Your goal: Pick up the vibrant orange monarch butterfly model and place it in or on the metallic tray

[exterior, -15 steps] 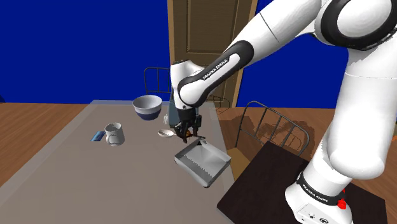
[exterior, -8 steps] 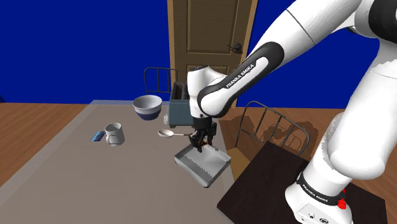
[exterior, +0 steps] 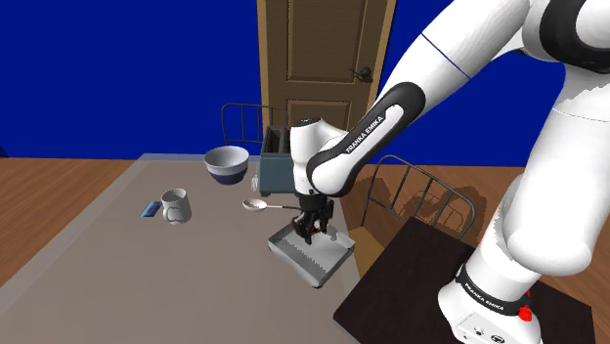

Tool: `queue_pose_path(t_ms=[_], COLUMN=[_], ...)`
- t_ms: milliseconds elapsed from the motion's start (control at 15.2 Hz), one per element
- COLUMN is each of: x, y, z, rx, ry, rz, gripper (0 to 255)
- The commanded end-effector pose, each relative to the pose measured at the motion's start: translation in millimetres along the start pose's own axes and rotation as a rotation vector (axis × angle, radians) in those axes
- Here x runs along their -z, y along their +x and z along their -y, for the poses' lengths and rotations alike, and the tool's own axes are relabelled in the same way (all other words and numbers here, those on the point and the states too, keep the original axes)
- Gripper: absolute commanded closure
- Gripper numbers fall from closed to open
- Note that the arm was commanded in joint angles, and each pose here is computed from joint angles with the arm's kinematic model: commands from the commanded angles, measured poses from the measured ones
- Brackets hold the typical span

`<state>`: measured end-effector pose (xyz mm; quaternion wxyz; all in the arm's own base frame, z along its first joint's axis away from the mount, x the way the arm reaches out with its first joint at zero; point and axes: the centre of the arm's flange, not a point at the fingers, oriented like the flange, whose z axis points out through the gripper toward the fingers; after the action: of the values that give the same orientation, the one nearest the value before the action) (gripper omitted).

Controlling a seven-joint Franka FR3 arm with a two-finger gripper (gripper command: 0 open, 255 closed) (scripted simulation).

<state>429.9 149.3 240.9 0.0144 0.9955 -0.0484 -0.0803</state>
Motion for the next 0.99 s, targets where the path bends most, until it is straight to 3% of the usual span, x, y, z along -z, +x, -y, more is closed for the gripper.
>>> queue_pose_path(t_ms=[0,264,792,858,924], x=[-11,-31,-31,-31,-31], y=[2,5,5,5,5], z=[0,1,1,1,1], rx=[0.000,0.000,0.000,0.000,0.000], ry=[0.000,0.000,0.000,0.000,0.000], rz=[-0.001,-0.001,0.000,0.000,0.000], gripper=[255,255,255,0,0])
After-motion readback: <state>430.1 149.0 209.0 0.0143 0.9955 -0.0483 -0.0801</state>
